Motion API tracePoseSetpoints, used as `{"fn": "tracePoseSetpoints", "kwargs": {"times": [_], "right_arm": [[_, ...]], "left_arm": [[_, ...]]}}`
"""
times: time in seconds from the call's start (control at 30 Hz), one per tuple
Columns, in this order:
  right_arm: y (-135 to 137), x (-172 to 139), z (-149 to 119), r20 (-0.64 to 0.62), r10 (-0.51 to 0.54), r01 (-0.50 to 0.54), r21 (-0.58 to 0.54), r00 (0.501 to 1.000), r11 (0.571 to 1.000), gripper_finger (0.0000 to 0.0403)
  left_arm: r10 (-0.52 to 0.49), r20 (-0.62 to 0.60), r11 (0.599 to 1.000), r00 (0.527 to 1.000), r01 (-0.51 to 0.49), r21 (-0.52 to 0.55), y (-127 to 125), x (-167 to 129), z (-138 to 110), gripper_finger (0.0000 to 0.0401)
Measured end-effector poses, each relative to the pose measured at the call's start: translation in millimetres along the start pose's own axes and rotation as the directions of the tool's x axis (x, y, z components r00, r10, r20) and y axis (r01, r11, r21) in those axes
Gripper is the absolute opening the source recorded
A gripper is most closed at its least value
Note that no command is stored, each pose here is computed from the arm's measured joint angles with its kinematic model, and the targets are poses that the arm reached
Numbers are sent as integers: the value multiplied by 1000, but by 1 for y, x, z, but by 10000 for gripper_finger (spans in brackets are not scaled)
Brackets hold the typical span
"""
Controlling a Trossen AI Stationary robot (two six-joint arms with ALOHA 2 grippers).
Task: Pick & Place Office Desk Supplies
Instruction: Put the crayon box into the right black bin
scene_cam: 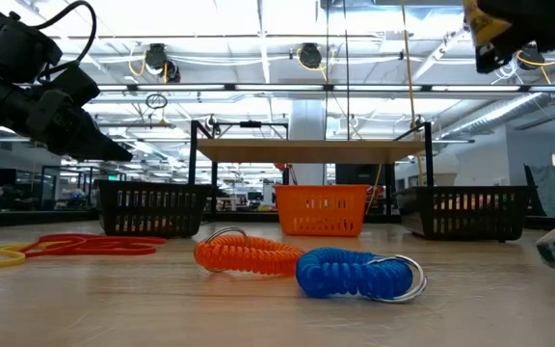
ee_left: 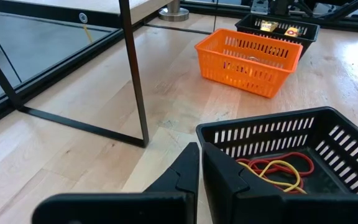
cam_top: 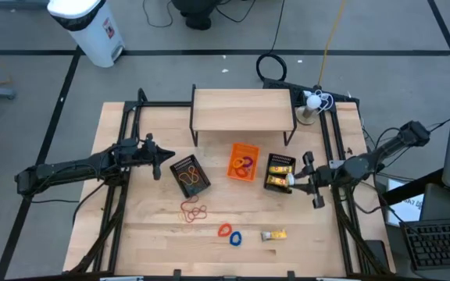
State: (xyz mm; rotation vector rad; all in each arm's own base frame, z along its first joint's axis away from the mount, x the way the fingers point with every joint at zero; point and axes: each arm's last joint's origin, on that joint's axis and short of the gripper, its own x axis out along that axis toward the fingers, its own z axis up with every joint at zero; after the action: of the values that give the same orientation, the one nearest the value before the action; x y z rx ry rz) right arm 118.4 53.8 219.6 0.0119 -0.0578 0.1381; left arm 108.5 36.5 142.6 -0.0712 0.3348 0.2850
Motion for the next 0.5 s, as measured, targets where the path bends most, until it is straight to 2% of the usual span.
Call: {"fn": "tracePoseSetpoints", "kwargs": {"times": [0.3,0.5], "right_arm": [[-5,-12,-30,11,2,-3,18,1000,1000,78],[-5,-14,-36,47,2,-3,32,999,999,79]], "left_arm": [[0,0,1000,1000,0,-3,0,0,0,19],[0,0,1000,1000,0,-3,0,0,0,19]]}}
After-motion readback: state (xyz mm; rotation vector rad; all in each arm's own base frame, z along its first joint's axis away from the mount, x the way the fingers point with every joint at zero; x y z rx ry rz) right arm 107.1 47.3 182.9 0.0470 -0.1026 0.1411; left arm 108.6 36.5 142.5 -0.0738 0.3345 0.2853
